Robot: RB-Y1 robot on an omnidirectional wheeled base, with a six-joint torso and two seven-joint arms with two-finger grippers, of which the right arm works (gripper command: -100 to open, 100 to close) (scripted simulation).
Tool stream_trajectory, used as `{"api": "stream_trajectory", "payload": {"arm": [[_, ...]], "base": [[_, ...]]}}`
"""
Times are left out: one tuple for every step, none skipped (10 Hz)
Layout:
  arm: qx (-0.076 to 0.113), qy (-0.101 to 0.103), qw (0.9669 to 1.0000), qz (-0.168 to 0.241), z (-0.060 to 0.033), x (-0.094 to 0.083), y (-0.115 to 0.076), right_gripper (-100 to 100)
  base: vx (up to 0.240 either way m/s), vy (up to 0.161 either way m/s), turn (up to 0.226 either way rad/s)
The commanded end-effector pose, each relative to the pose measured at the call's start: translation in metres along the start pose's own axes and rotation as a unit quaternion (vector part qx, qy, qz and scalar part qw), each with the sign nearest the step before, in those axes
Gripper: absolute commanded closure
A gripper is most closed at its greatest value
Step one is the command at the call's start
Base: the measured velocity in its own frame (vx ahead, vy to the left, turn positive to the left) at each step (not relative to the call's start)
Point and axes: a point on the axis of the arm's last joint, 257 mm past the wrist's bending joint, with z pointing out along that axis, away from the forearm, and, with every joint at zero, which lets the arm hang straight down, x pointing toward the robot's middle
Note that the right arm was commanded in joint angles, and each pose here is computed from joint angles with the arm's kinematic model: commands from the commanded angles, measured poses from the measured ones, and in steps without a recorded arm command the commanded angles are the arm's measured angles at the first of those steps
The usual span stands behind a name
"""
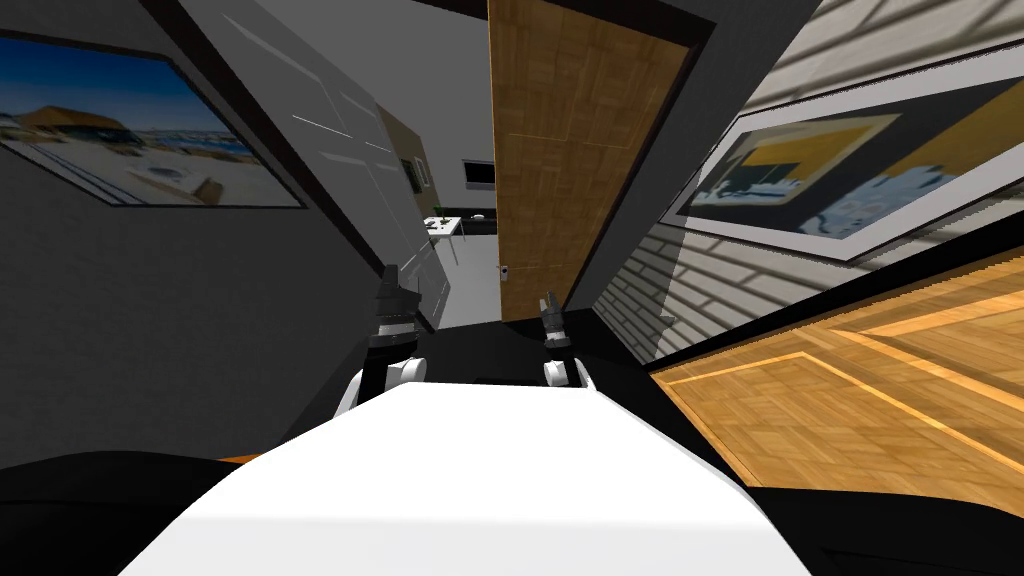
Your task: Push the door open
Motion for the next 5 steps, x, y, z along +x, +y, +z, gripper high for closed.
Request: {"api": "stream_trajectory", "payload": {"arm": [[0.009,0.009,0.9999,0.006,-0.0023,0.009,-0.011,-100],[0.014,0.014,0.9998,0.009,-0.0035,0.013,-0.017,-100],[0.019,0.018,0.9996,0.011,-0.0047,0.017,-0.023,-100],[0.024,0.023,0.9994,0.014,-0.006,0.021,-0.029,-100],[0.029,0.027,0.9991,0.017,-0.0074,0.025,-0.035,-100]], "base": [[0.137,0.057,-0.115],[0.108,0.052,-0.094],[0.087,0.052,-0.085],[0.087,0.045,-0.09],[0.095,0.04,-0.099]]}}
